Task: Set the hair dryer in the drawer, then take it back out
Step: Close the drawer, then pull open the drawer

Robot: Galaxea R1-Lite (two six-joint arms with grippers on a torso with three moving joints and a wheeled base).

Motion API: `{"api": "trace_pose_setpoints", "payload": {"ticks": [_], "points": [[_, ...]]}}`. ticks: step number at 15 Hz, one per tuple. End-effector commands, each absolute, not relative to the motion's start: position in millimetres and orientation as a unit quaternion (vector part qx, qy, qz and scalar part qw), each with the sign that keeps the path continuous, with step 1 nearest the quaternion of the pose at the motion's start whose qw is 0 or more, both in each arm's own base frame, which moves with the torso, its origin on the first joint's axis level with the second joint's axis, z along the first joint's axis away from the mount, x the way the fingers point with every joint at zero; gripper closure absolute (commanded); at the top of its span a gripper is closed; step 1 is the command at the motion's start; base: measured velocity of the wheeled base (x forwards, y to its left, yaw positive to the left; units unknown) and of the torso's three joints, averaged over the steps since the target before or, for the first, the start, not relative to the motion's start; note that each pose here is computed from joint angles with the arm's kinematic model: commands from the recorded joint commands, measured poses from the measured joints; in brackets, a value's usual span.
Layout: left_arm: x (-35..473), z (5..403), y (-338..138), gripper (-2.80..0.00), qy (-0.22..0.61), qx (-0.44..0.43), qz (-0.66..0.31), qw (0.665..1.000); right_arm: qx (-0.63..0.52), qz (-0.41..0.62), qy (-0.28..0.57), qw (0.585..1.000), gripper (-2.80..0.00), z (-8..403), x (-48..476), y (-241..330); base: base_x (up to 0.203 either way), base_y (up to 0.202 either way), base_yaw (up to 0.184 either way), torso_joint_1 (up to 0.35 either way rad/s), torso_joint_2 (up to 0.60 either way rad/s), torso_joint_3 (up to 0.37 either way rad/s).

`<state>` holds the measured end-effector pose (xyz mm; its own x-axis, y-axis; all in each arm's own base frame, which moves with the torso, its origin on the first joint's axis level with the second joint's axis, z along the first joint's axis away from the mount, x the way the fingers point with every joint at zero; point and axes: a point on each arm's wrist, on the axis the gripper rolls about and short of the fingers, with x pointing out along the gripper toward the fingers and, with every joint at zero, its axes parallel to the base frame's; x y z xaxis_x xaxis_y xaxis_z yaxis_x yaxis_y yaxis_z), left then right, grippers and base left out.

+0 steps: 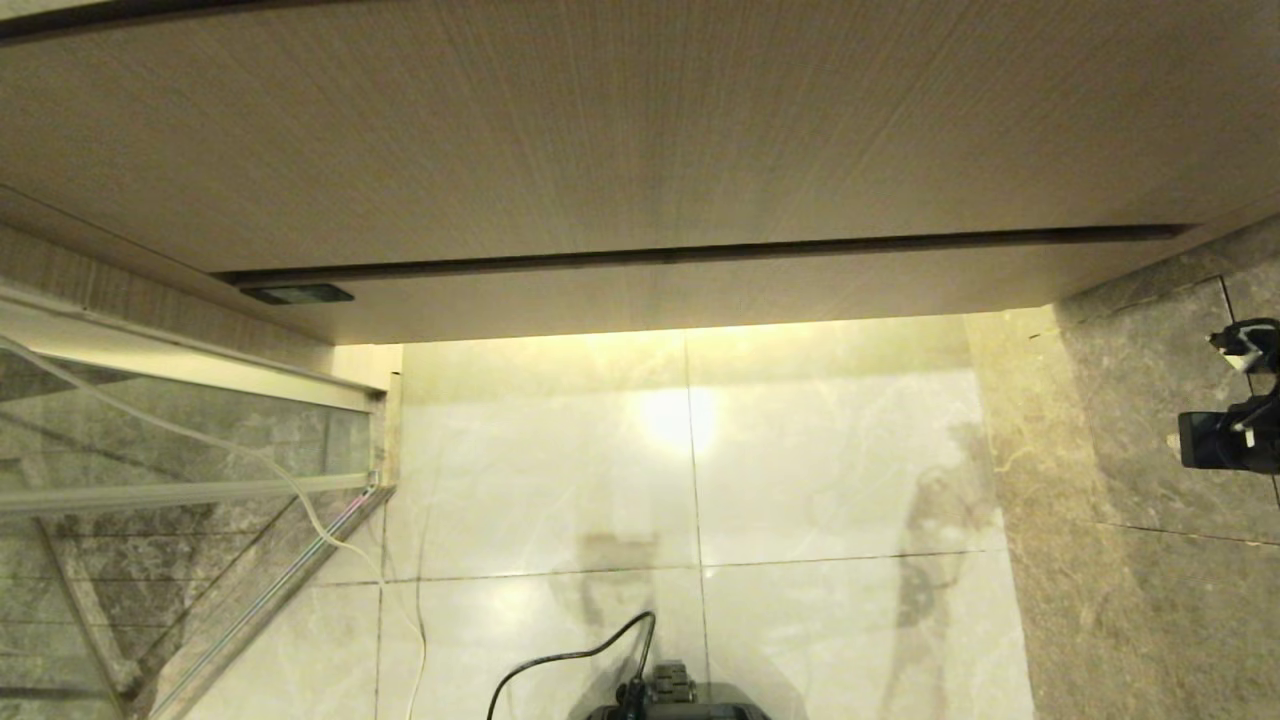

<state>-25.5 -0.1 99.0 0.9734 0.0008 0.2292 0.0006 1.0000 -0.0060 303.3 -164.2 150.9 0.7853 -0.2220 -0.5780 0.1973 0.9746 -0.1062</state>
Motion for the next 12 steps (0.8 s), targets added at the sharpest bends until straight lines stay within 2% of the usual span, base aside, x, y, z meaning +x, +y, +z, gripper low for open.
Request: {"api": "trace_pose_setpoints", "payload": {"ticks": [1, 8, 12], "points": [[-22, 88, 0, -2.80, -0.096, -0.003, 0.000, 0.995, -0.037, -0.100, 0.324, 0.940, 0.00, 161, 288, -156, 0.000, 0.000, 0.000, 0.000, 0.00, 0.000], [-22, 88, 0, -2.80, -0.096, -0.004, 0.000, 0.995, -0.062, -0.054, 0.424, 0.902, 0.00, 184, 223, -119, 0.000, 0.000, 0.000, 0.000, 0.00, 0.000], [-22, 88, 0, -2.80, -0.096, -0.003, 0.000, 0.995, -0.076, -0.023, 0.435, 0.897, 0.00, 196, 198, -92, 0.000, 0.000, 0.000, 0.000, 0.00, 0.000]]}}
